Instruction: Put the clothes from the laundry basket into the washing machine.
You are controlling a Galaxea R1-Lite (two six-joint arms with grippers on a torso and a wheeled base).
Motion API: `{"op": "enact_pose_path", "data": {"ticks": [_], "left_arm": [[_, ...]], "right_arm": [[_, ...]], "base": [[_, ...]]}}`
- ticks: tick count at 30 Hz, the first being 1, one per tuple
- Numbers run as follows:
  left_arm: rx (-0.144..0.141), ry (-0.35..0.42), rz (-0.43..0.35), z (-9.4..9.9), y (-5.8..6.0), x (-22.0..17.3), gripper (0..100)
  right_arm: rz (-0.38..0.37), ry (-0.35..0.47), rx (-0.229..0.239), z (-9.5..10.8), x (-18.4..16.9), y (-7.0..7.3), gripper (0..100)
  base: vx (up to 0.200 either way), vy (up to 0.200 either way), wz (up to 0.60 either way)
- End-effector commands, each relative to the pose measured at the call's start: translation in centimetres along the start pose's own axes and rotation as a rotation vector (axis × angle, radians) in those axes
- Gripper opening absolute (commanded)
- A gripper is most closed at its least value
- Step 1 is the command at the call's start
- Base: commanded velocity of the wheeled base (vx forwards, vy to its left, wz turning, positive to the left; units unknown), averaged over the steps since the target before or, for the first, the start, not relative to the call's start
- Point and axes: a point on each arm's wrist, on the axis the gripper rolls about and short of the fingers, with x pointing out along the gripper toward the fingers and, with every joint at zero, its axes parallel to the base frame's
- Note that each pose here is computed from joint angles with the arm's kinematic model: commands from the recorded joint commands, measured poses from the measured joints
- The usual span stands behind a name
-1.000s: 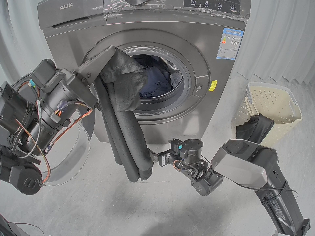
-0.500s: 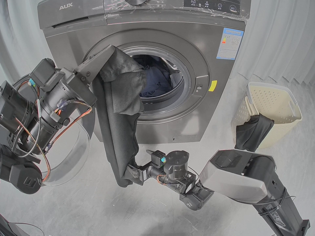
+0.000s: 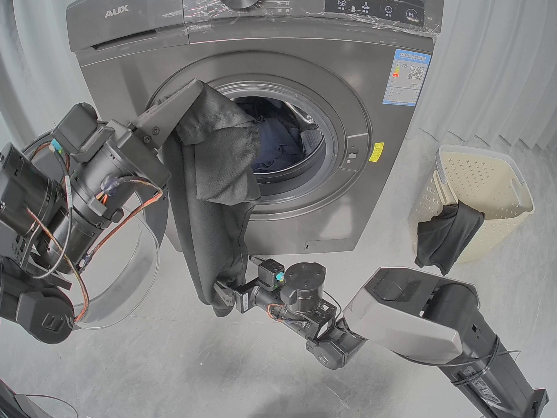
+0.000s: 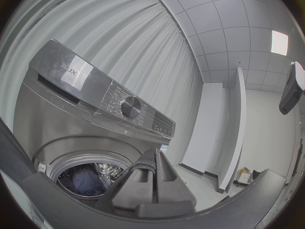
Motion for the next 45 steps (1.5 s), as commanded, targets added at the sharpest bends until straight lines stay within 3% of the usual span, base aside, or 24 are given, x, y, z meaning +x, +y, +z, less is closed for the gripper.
{"op": "enact_pose_path", "data": {"ticks": [1,5,12,13,20,28,34,43,45], "left_arm": [[0.000,0.000,0.000,0.0,0.0,0.0,0],[0.001,0.000,0.001,0.0,0.0,0.0,0],[0.000,0.001,0.001,0.0,0.1,0.0,0],[0.000,0.003,0.002,-0.1,0.1,0.0,0],[0.008,0.001,0.015,0.0,0.4,-0.1,0],[0.020,0.000,0.033,0.2,1.0,-0.3,0],[0.030,-0.003,0.043,0.4,1.3,-0.4,0],[0.035,0.004,0.066,0.4,1.9,-0.8,0],[0.035,0.004,0.066,0.4,1.9,-0.8,0]], "right_arm": [[-0.013,-0.006,-0.001,-0.7,0.4,-0.7,100],[-0.043,-0.040,0.000,-0.8,1.3,-1.8,100],[-0.070,-0.058,0.000,-0.6,1.5,-2.0,100],[-0.075,-0.060,0.000,-0.6,1.5,-2.1,0],[-0.087,-0.079,-0.001,0.4,0.9,-2.5,0],[-0.138,-0.043,-0.006,4.8,-2.6,-3.9,0],[-0.220,0.000,-0.026,7.7,-6.3,-6.6,0],[-0.303,-0.048,-0.055,13.6,-11.6,-8.5,0],[-0.303,-0.048,-0.055,13.6,-11.6,-8.5,0]], "base": [[0.000,0.000,0.00],[0.000,0.000,0.00],[0.000,0.000,0.00],[0.000,0.000,0.00],[0.000,0.000,0.00],[0.000,0.000,0.00],[0.000,0.000,0.00],[0.000,0.000,0.00],[0.000,0.000,0.00]]}}
